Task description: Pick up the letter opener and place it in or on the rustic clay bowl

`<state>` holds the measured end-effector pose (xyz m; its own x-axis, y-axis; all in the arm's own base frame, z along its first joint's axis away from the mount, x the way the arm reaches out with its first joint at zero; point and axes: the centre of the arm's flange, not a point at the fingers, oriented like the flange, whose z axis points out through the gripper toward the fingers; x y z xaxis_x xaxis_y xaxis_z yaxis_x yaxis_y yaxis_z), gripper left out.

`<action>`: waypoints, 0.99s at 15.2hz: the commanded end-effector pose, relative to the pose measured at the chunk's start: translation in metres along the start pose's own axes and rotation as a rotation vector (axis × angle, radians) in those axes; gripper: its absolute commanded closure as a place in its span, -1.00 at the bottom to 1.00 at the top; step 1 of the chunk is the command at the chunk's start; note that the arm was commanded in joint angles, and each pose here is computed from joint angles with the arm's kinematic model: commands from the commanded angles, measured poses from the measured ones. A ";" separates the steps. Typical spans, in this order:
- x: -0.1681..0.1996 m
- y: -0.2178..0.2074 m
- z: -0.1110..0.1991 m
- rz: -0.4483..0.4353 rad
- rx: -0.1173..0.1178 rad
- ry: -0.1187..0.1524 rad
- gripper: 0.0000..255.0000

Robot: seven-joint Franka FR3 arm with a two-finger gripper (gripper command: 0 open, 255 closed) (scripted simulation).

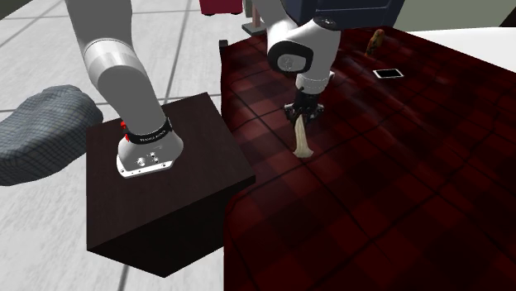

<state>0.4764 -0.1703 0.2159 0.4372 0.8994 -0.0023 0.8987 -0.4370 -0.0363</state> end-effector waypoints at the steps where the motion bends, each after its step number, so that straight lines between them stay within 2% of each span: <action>1: 0.000 0.000 -0.010 0.000 0.000 0.000 1.00; 15: 0.000 -0.003 -0.081 0.000 0.000 0.000 1.00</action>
<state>0.4769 -0.1708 0.2940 0.4371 0.8994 -0.0023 0.8988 -0.4369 -0.0362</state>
